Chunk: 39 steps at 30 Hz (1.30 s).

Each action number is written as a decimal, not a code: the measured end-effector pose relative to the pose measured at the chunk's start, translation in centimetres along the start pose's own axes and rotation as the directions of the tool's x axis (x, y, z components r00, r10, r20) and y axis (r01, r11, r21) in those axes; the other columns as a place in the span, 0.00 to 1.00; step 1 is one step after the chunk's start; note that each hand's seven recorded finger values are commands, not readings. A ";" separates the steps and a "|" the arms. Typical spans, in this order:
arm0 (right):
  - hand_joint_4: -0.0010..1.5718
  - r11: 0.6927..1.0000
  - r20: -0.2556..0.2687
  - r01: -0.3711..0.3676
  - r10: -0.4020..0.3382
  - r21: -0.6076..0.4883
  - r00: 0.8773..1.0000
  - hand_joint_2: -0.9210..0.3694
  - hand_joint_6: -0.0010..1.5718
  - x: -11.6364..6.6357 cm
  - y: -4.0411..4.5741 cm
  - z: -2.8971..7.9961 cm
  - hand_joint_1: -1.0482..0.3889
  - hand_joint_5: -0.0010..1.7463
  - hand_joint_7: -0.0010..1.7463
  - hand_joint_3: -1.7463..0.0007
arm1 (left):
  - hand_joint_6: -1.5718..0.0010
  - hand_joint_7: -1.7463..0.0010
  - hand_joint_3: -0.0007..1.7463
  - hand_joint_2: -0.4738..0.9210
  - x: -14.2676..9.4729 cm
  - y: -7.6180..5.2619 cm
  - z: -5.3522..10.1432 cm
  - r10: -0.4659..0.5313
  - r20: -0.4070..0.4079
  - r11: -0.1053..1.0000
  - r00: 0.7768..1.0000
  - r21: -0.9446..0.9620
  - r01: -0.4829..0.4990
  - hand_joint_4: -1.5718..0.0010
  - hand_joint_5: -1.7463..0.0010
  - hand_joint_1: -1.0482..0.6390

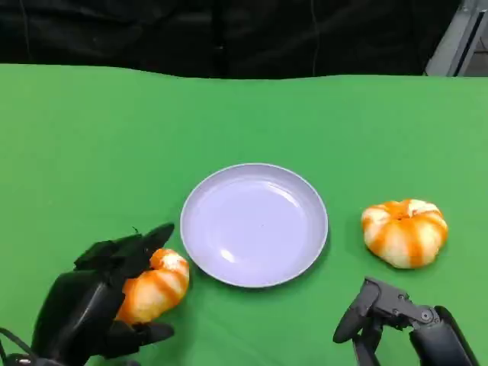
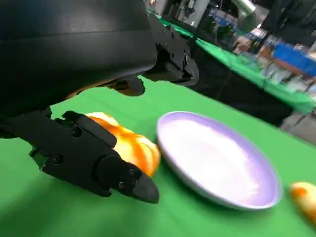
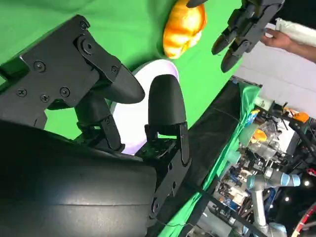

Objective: Grasp the bread from the table and place it into the plate.

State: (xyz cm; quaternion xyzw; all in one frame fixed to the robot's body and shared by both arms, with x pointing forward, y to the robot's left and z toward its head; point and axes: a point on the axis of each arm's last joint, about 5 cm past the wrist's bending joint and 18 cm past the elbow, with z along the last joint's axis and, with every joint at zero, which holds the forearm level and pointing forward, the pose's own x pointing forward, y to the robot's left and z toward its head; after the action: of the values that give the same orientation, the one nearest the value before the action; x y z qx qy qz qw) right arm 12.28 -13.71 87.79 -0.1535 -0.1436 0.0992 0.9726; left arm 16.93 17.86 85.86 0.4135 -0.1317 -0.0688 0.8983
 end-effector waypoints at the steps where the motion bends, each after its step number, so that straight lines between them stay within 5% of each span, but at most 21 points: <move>1: 0.50 1.000 0.000 -0.001 0.001 0.001 1.000 0.43 0.42 0.0 0.04 0.0 0.63 1.00 0.89 0.18 | 0.85 1.00 0.01 0.97 0.1 -0.1 0.0 -0.009 -0.009 1.000 1.000 0.029 0.009 0.93 0.84 0.27; 7: 0.50 1.000 -0.006 -0.002 0.002 0.006 1.000 0.43 0.42 -0.1 0.18 0.0 0.63 1.00 0.89 0.18 | 0.82 0.99 0.01 0.98 0.6 -0.4 0.3 -0.052 -0.042 0.978 0.998 0.199 0.059 0.91 0.83 0.27; 16: 0.49 1.000 -0.007 0.001 -0.001 0.010 1.000 0.41 0.41 -0.2 0.23 0.2 0.62 1.00 0.89 0.20 | 0.82 0.99 0.00 0.99 2.7 -0.9 1.2 -0.197 -0.096 0.889 0.976 0.403 0.219 0.75 0.81 0.28; 24: 0.48 1.000 -0.007 0.002 -0.002 0.010 1.000 0.41 0.41 -0.3 0.22 0.3 0.61 1.00 0.88 0.21 | 0.61 0.97 0.03 1.00 4.5 -1.4 1.7 -0.286 -0.154 0.817 0.946 0.476 0.325 0.59 0.89 0.36; 29: 0.48 1.000 -0.007 0.001 -0.001 0.009 1.000 0.39 0.41 -0.3 0.24 0.3 0.60 1.00 0.88 0.22 | 0.43 0.95 0.16 1.00 5.2 -1.3 1.5 -0.301 -0.157 0.821 0.940 0.459 0.340 0.40 0.85 0.49; 30: 0.48 1.000 -0.007 0.001 -0.001 0.009 1.000 0.39 0.41 -0.3 0.24 0.3 0.60 1.00 0.88 0.23 | 0.37 0.95 0.17 1.00 5.1 -1.3 1.3 -0.293 -0.150 0.831 0.944 0.448 0.329 0.34 0.78 0.50; 31: 0.48 1.000 -0.008 0.001 -0.001 0.009 1.000 0.39 0.41 -0.3 0.24 0.3 0.60 1.00 0.88 0.23 | 0.29 0.96 0.19 1.00 5.1 -1.3 1.1 -0.280 -0.142 0.849 0.950 0.426 0.314 0.37 0.56 0.51; 34: 0.48 1.000 -0.008 0.001 -0.001 0.008 1.000 0.39 0.41 -0.2 0.23 0.3 0.60 1.00 0.88 0.23 | 0.20 0.96 0.18 1.00 5.0 -1.2 0.7 -0.236 -0.122 0.887 0.964 0.378 0.265 0.45 0.19 0.49; 39: 0.48 1.000 -0.002 0.001 -0.001 0.007 1.000 0.39 0.41 -0.1 0.21 0.3 0.61 1.00 0.88 0.24 | 0.19 0.96 0.13 1.00 5.5 -0.7 0.6 -0.205 -0.100 0.905 0.973 0.360 0.228 0.49 0.03 0.47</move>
State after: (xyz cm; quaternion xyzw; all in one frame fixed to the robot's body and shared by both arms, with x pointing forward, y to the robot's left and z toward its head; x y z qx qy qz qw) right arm 12.09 -13.46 87.96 -0.1500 -0.1424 0.0992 0.9733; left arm 21.96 15.66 86.71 0.5888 -0.0684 -0.1298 0.7949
